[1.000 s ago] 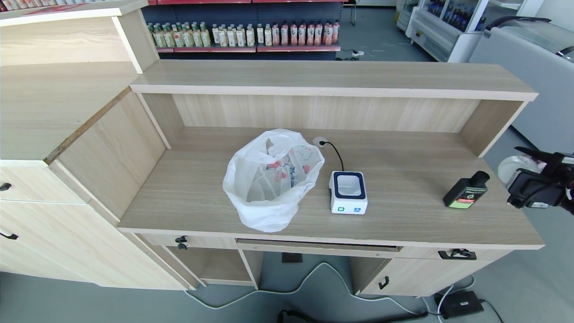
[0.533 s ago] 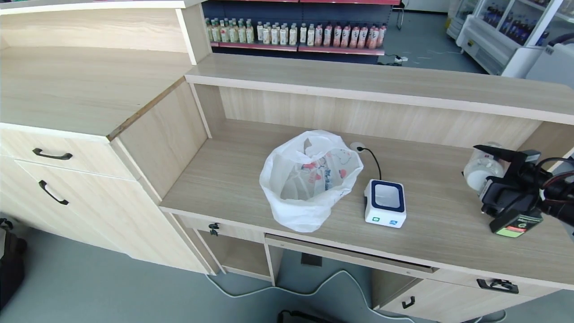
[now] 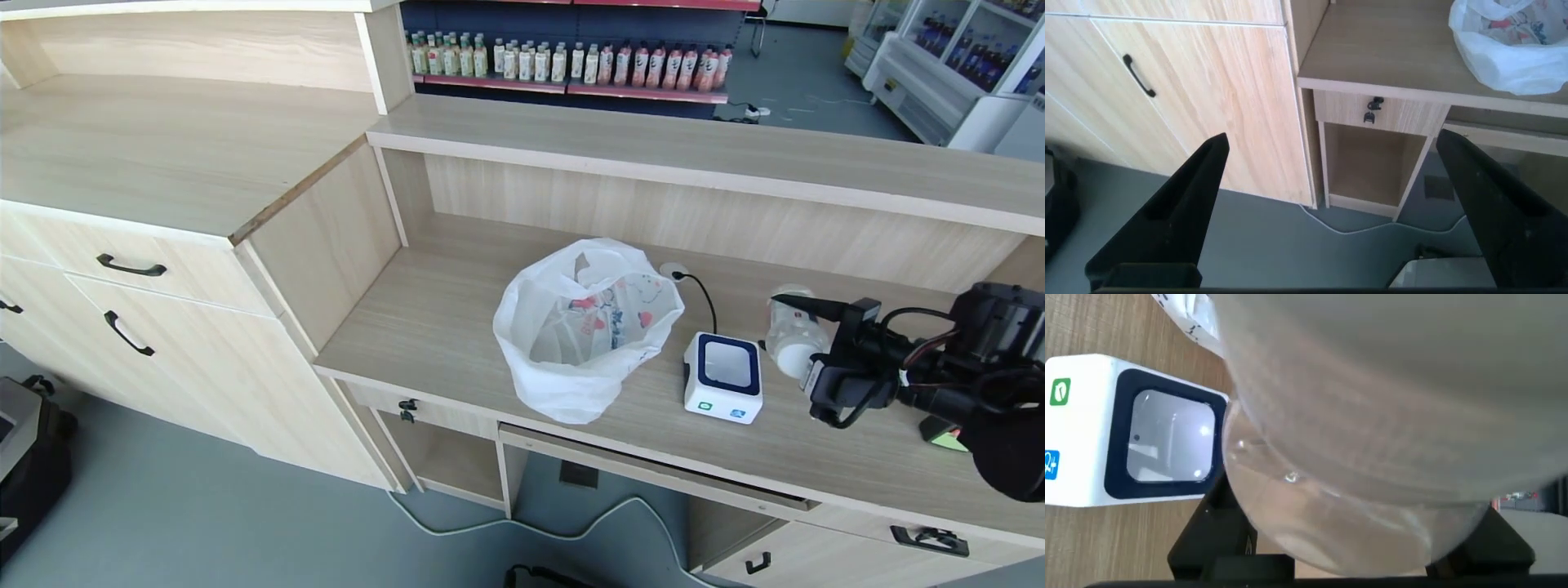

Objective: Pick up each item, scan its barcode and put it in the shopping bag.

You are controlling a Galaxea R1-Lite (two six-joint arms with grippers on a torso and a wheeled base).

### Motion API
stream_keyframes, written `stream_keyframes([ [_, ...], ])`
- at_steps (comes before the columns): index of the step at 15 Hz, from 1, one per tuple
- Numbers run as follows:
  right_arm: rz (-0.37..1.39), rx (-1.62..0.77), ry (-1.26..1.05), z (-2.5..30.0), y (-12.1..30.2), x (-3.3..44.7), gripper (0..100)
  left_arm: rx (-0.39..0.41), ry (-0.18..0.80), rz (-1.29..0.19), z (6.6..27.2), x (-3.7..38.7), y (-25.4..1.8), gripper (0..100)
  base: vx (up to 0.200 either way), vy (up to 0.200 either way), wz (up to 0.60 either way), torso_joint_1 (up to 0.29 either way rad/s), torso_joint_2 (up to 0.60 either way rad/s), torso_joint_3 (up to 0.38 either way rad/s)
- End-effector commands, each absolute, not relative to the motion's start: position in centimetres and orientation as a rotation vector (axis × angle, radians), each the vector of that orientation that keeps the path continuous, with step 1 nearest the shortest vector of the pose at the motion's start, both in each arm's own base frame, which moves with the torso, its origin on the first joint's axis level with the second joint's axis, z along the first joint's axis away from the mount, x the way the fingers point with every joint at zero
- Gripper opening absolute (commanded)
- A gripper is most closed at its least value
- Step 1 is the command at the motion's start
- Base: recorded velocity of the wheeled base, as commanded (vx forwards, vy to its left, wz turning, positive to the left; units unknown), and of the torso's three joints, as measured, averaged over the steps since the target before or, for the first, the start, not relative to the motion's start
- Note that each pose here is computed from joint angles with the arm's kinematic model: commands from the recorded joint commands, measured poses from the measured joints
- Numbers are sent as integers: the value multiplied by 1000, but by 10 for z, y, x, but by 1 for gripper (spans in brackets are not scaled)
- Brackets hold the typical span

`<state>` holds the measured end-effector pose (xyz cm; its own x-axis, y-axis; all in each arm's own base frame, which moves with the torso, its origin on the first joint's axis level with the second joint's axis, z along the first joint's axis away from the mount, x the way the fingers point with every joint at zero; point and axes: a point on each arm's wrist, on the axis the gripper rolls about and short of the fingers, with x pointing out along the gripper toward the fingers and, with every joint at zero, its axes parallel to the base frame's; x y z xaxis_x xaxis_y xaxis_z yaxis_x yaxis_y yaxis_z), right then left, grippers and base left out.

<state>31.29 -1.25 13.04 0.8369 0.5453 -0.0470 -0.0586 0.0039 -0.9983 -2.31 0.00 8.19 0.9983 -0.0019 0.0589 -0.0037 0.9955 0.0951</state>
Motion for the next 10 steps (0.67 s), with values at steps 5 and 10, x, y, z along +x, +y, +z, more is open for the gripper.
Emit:
stream_keyframes([
  [5,570,-1476,-421,104,-4,326,0,95,-60,1,82,-23,0,100,0,0,0,0,0,0],
  [10,624,-1462,-489,96,10,329,0,95,-60,1,82,-23,0,100,0,0,0,0,0,0],
])
